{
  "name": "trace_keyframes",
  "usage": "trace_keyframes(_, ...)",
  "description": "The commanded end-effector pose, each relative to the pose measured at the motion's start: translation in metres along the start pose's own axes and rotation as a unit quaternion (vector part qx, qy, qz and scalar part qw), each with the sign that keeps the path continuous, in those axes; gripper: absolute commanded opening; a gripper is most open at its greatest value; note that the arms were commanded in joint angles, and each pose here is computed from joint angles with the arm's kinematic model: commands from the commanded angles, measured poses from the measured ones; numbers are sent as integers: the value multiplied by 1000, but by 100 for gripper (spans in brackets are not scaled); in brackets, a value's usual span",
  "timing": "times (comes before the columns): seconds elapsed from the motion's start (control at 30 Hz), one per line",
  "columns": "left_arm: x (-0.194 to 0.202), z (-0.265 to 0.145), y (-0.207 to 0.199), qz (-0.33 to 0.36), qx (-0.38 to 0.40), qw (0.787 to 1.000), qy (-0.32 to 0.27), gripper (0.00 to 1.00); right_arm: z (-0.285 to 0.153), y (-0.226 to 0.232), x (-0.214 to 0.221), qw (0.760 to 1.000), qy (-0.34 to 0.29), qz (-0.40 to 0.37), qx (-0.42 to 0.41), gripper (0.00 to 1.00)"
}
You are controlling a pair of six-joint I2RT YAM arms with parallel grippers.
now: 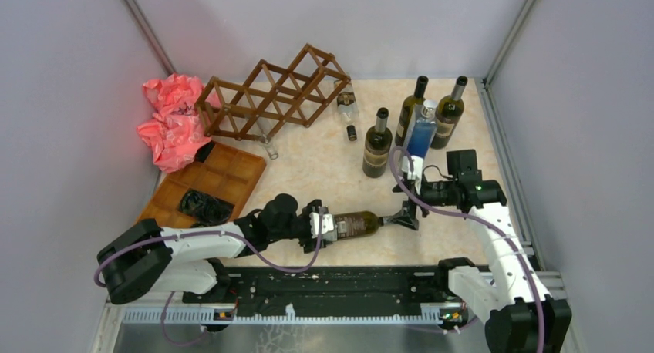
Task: Put the wine bottle on the wine rack
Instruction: Adjust the wine bottle at the center of the board, then pick up the wine bottle from the center of the board.
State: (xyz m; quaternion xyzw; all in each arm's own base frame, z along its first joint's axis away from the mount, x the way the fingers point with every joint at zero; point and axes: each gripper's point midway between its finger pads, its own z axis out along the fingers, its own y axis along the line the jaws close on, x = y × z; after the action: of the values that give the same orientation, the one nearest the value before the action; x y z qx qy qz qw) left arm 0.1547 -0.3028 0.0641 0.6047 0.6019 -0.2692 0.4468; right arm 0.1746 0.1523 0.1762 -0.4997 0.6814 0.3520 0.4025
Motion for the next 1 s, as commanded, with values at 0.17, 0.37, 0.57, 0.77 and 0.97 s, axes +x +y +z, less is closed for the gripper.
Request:
trace_keyframes(0.17, -19, 4, 9, 24, -5, 999, -26, 0, -7, 3, 31, 977, 68, -198, -44, 98)
trace_keyframes(0.37, -19, 4, 9, 24, -5, 999, -26, 0, 11, 8, 46, 968, 52, -234, -75, 98)
trace_keyframes(0.57, -17, 4, 9, 24, -6, 999, -24, 0, 47, -11, 77, 962, 123, -241, -50, 89)
trace_keyframes(0.77, -18, 3, 8, 23, -5, 999, -26, 0, 63, -25, 98, 960, 151, -233, -32, 76)
trace_keyframes(0.97, -17, 5, 8, 24, -3, 999, -26, 0, 75, -25, 110, 959, 161, -229, -43, 65)
